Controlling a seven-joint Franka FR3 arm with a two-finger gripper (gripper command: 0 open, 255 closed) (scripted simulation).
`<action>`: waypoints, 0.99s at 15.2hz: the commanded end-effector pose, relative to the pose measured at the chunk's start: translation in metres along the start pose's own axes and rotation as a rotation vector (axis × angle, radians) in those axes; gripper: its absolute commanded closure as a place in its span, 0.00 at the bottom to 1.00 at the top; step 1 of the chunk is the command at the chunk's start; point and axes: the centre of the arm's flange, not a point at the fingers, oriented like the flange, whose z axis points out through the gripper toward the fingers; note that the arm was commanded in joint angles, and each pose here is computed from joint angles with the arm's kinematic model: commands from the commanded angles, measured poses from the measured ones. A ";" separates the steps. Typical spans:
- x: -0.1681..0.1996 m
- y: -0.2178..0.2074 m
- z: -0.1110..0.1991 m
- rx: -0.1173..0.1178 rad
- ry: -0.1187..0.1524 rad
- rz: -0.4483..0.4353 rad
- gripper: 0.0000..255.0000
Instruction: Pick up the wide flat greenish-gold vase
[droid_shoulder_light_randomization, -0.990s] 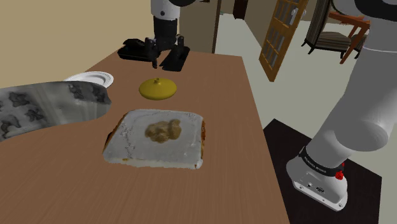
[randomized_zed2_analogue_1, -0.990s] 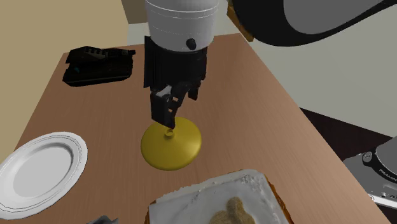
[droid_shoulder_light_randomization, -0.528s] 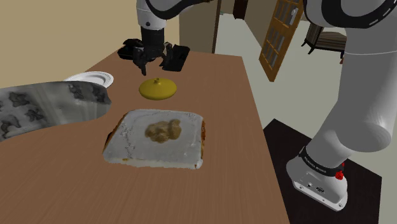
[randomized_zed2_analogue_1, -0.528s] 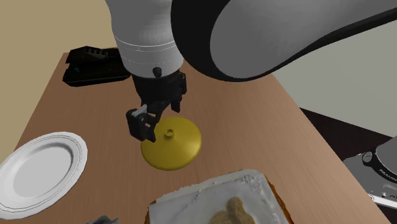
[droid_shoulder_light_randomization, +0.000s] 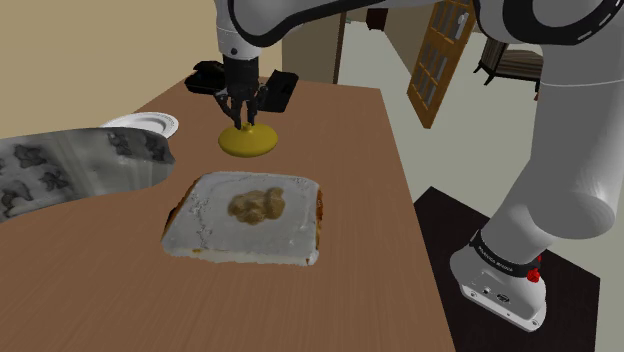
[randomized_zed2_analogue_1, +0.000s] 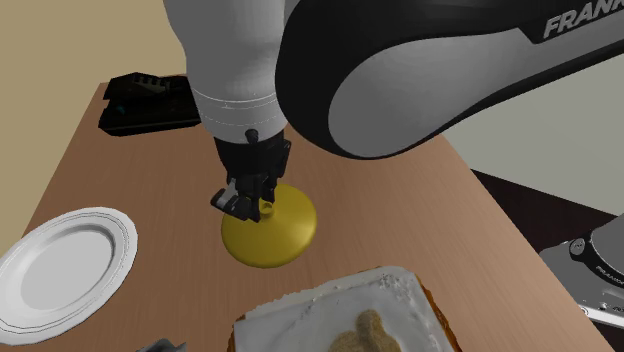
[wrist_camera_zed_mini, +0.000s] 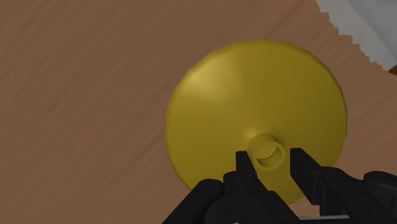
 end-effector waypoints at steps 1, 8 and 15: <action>0.000 0.000 0.001 0.000 -0.001 0.000 1.00; 0.000 0.000 -0.005 0.000 -0.001 0.000 1.00; 0.003 -0.002 -0.042 0.000 -0.001 0.000 1.00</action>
